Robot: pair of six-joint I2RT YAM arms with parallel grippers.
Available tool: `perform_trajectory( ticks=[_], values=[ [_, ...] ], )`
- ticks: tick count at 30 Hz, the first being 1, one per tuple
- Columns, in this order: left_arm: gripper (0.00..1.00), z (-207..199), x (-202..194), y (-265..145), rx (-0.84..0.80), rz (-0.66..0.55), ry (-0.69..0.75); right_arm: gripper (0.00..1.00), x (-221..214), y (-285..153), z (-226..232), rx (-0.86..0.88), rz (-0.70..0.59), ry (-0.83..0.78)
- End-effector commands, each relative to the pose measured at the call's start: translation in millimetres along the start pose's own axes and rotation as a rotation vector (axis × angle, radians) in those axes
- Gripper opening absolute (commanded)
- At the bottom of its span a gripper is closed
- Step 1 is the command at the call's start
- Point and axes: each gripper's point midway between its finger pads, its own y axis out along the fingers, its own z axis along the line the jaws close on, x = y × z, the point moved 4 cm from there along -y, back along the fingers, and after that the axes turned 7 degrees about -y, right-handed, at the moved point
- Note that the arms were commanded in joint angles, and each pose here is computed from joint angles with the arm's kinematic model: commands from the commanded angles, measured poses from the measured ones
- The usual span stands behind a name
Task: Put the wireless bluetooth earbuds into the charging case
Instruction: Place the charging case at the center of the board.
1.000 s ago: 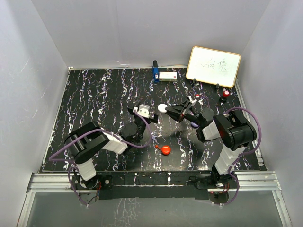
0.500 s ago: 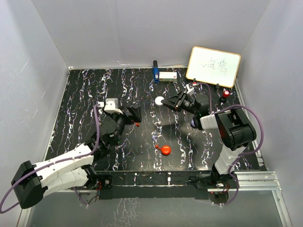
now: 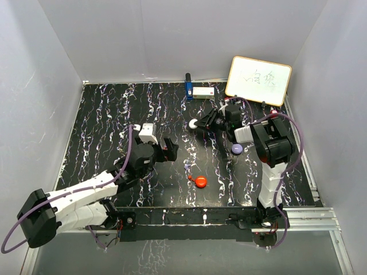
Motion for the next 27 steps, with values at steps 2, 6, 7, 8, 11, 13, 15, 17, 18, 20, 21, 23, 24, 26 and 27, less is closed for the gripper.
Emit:
perform_trajectory(
  ticks=[2,6,7,8,11,13,15,17,18,20,21,23,24,26,27],
  values=[
    [0.99,-12,2,1,-0.043,0.030,-0.021,0.00,24,24,-11,-0.034,-0.032,-0.059],
    [0.99,-13,-1,2,-0.048,0.049,-0.025,0.00,29,42,-25,-0.060,-0.028,-0.034],
    [0.99,-13,-2,3,-0.047,0.051,-0.025,0.00,30,46,-27,-0.065,-0.029,-0.030],
    [0.99,-13,-2,3,-0.046,0.053,-0.024,0.00,33,50,-29,-0.069,-0.031,-0.029],
    [0.99,-12,-3,4,-0.042,0.055,-0.022,0.14,43,64,-30,-0.063,-0.033,-0.023],
    [0.99,-12,-4,4,-0.040,0.059,-0.021,0.37,45,67,-29,-0.055,-0.031,-0.015],
    [0.99,-12,-5,4,-0.037,0.061,-0.021,0.67,47,64,-27,-0.058,-0.039,-0.020],
    [0.99,-11,-4,4,-0.034,0.062,-0.021,0.79,44,56,-25,-0.068,-0.045,-0.024],
    [0.99,-11,-4,3,-0.033,0.061,-0.020,0.81,41,50,-23,-0.071,-0.044,-0.025],
    [0.99,-10,-2,3,-0.024,0.057,-0.019,0.87,36,31,-15,-0.062,-0.055,-0.025],
    [0.99,-10,-1,3,-0.017,0.053,-0.018,0.90,35,21,-7,-0.054,-0.068,-0.031],
    [0.99,-9,1,2,-0.005,0.052,-0.011,0.98,33,-3,8,-0.057,-0.101,-0.048],
    [0.99,-9,2,2,-0.005,0.050,-0.010,0.98,33,-16,19,-0.049,-0.118,-0.063],
    [0.99,-11,5,2,-0.013,0.045,-0.010,0.98,42,-45,50,-0.043,-0.151,-0.153],
    [0.99,-13,6,2,-0.022,0.042,-0.013,0.98,45,-60,64,-0.043,-0.164,-0.188]
  ],
)
